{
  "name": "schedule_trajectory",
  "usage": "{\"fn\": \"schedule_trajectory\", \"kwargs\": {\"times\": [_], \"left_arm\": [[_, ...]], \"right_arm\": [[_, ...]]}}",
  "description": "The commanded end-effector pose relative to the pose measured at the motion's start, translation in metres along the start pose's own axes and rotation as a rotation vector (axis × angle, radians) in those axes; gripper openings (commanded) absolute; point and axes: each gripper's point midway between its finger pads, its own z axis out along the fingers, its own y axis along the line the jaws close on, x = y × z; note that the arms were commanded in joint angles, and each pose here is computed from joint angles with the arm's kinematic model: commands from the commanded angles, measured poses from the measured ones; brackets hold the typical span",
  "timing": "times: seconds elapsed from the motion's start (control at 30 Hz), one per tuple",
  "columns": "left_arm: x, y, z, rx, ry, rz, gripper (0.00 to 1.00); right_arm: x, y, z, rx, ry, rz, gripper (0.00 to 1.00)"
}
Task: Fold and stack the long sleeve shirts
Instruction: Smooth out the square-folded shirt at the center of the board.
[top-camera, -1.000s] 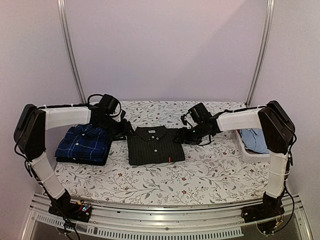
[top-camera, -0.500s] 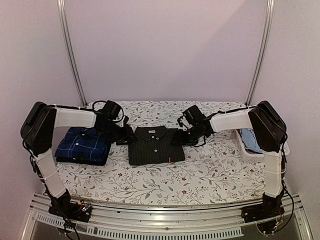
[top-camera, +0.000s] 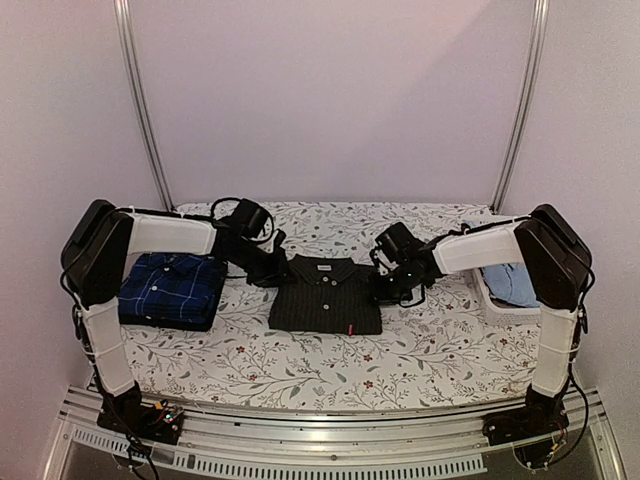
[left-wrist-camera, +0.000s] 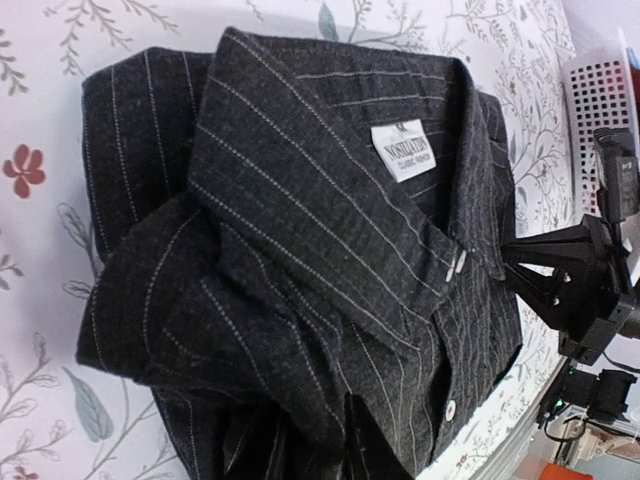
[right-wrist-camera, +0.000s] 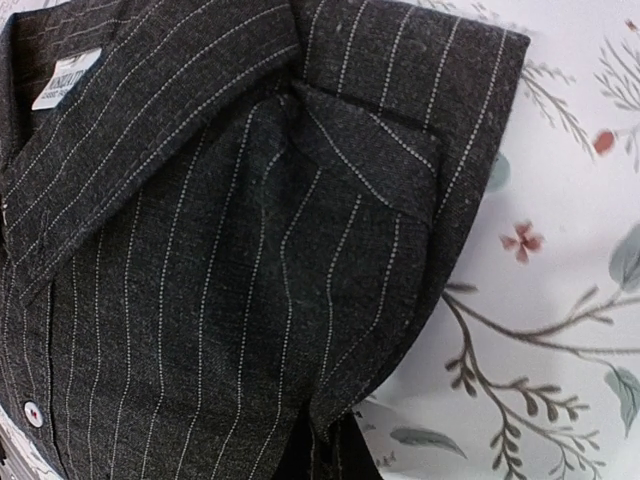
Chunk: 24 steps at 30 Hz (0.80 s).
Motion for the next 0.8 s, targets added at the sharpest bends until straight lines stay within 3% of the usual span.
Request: {"fn": "schedule_trajectory", "kwargs": {"times": [0.0,0.03,0.07,0.1,0.3,0.37,0.57,0.77], "left_arm": [[0.010,-0.010,0.007,-0.009,0.019,0.007,0.20],[0.010,-0.008,0.006,-0.022,0.013,0.005,0.25],[0.009,-0.006,0.004,-0.037,0.005,0.004,0.36],[0.009,-0.004,0.002,-0.046,0.000,0.002,0.39],[0.008,0.003,-0.020,-0.066,-0.041,-0.003,0.47],[0.012,0.002,-0.030,-0.048,-0.050,-0.002,0.45],[0.017,-0.040,-0.056,0.079,-0.084,0.085,0.30],[0.013,-0.047,-0.023,0.076,-0.033,0.098,0.14]], "right_arm": [[0.030,-0.033,-0.020,0.102,0.041,0.041,0.00],[0.032,-0.036,-0.022,0.105,0.040,0.050,0.00],[0.035,-0.040,-0.024,0.109,0.042,0.056,0.01],[0.036,-0.042,-0.026,0.111,0.041,0.062,0.03],[0.012,-0.030,-0.045,0.077,-0.026,0.061,0.36],[-0.003,-0.025,-0.059,0.083,-0.070,0.059,0.40],[-0.035,-0.008,-0.085,0.090,-0.165,0.023,0.42],[-0.058,0.030,-0.081,-0.015,-0.181,-0.041,0.41]]}}
